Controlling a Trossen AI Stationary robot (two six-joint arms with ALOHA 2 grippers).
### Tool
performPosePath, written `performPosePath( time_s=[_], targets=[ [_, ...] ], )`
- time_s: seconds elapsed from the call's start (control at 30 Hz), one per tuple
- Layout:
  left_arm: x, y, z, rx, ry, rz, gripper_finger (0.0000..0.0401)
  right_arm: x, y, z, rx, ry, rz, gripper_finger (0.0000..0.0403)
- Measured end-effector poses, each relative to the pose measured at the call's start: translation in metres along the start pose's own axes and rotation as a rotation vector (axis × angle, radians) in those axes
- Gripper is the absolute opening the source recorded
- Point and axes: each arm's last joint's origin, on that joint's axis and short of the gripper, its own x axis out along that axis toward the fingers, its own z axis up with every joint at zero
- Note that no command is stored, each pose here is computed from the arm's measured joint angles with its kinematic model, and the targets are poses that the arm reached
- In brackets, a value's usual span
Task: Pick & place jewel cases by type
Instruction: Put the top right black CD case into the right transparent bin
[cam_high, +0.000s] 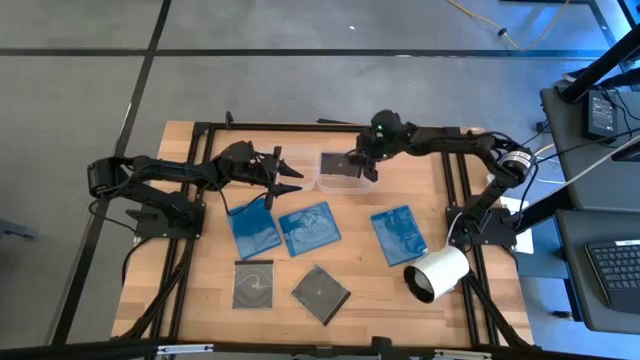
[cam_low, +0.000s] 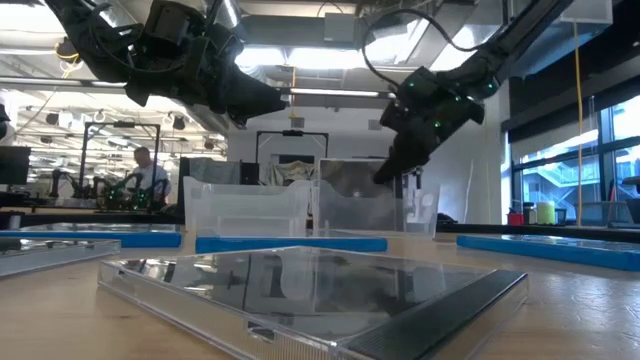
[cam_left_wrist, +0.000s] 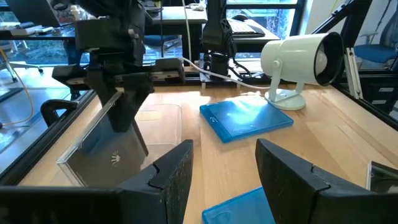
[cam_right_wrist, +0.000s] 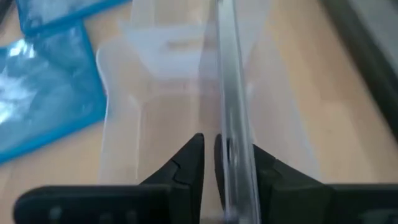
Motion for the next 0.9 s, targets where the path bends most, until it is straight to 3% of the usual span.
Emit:
performPosePath(
  time_s=[0.53,0.9],
  targets=[
    [0.0,0.0,0.0,0.0,0.001,0.0,0.0171,-0.003,0.0,-0.005,-0.072,0.055,0.059,0.0078],
    [0.0,0.0,0.0,0.0,0.001,0.0,0.0171,-0.012,-0.011,-0.013,0.053,0.039,0.12,0.0046]
  ],
)
